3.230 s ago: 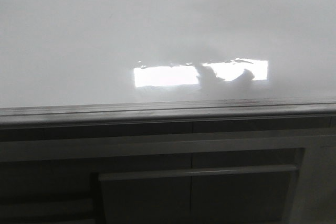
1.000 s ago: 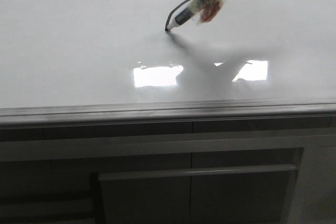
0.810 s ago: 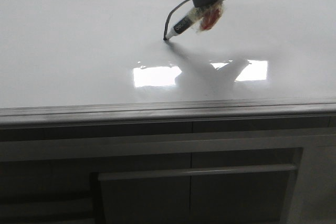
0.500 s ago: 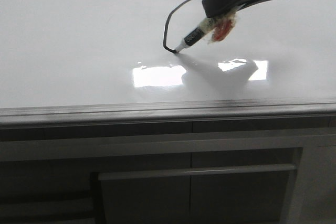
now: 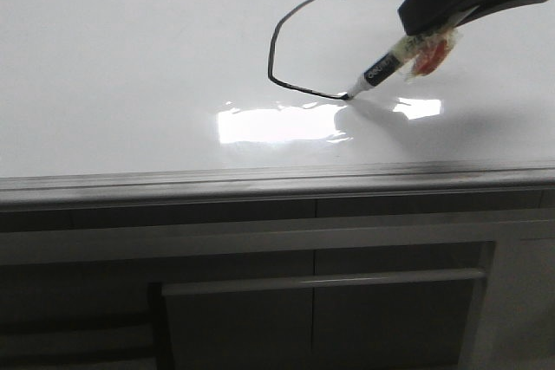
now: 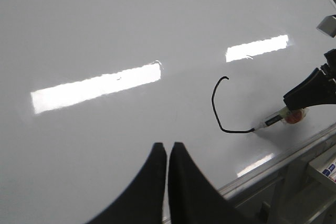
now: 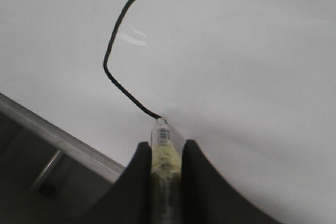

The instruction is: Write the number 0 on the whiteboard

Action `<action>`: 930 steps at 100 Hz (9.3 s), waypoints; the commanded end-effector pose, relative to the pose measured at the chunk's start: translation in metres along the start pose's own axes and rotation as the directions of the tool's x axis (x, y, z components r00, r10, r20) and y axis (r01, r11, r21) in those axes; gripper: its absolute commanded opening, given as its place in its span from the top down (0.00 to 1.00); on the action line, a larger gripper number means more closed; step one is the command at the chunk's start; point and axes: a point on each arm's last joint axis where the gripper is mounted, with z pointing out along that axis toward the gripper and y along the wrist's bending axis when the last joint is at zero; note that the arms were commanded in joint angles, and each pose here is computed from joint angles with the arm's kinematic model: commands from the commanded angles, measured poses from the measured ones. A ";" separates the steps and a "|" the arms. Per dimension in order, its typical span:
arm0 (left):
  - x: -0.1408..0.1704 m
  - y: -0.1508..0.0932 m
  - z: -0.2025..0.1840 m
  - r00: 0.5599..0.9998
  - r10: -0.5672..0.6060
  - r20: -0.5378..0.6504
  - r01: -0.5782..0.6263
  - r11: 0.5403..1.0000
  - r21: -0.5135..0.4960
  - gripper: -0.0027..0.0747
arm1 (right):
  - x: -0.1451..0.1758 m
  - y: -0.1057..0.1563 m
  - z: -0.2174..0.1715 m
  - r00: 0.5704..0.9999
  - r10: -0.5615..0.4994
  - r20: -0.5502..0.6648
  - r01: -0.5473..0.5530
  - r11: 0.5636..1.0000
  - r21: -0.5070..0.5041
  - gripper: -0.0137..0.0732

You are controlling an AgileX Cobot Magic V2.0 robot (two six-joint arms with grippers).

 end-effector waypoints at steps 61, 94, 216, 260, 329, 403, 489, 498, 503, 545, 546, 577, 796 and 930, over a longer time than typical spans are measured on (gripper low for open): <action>-0.014 -0.003 -0.001 0.996 -0.023 0.091 0.020 0.999 0.027 0.99 | -0.011 -0.041 -0.014 0.987 -0.117 0.111 0.085 0.961 0.264 0.90; -0.014 -0.003 -0.001 0.996 -0.023 0.091 0.020 0.999 0.027 0.99 | -0.010 -0.053 -0.018 0.989 -0.097 0.111 0.059 0.951 0.304 0.90; -0.018 -0.004 -0.002 0.991 -0.024 0.133 0.019 0.999 0.039 0.99 | -0.072 -0.040 -0.018 0.962 -0.153 0.227 0.090 0.960 0.264 0.90; -0.018 -0.004 -0.002 0.991 -0.024 0.133 0.019 0.999 0.039 0.99 | -0.076 -0.012 0.015 0.966 -0.177 0.190 0.148 0.976 0.158 0.90; -0.018 -0.004 -0.002 0.991 -0.024 0.134 0.019 0.999 0.040 0.99 | -0.067 0.011 0.040 0.977 -0.192 0.095 0.188 0.981 0.050 0.90; -0.019 -0.007 -0.002 0.985 -0.101 0.140 0.089 0.992 0.088 0.99 | -0.120 0.042 -0.064 0.919 -0.298 0.259 0.306 0.952 0.012 0.90; -0.076 -0.078 0.092 0.936 0.325 -0.138 -0.144 0.706 0.693 0.46 | -0.047 0.133 -0.129 0.776 -0.498 0.388 0.624 0.698 -0.353 0.90; -0.081 -0.080 0.096 0.942 0.307 -0.135 -0.129 0.704 0.698 0.46 | -0.045 0.144 -0.125 0.765 -0.510 0.392 0.641 0.661 -0.390 0.90; -0.082 -0.080 0.096 0.943 0.302 -0.138 -0.121 0.700 0.703 0.46 | -0.044 0.149 -0.122 0.761 -0.515 0.394 0.647 0.645 -0.407 0.90; -0.067 -0.086 0.109 0.898 0.366 -0.242 -0.056 0.643 0.764 0.47 | -0.050 0.166 -0.114 0.759 -0.466 0.456 0.643 0.650 -0.406 0.90; -0.067 -0.086 0.109 0.898 0.368 -0.243 -0.057 0.643 0.764 0.47 | -0.050 0.166 -0.114 0.759 -0.465 0.457 0.642 0.651 -0.405 0.90; -0.061 -0.084 0.119 0.877 0.401 -0.264 -0.076 0.658 0.749 0.64 | -0.050 0.167 -0.115 0.771 -0.443 0.458 0.627 0.654 -0.423 0.90; -0.056 -0.009 0.213 0.949 -0.315 0.024 0.316 0.947 -0.054 0.46 | 0.019 0.068 -0.179 0.796 -0.341 0.500 0.367 0.929 0.049 0.92; -0.015 -0.017 0.062 0.964 0.247 0.101 -0.254 0.965 0.066 0.99 | 0.096 0.034 -0.131 0.730 -0.265 0.630 0.116 0.957 0.267 0.93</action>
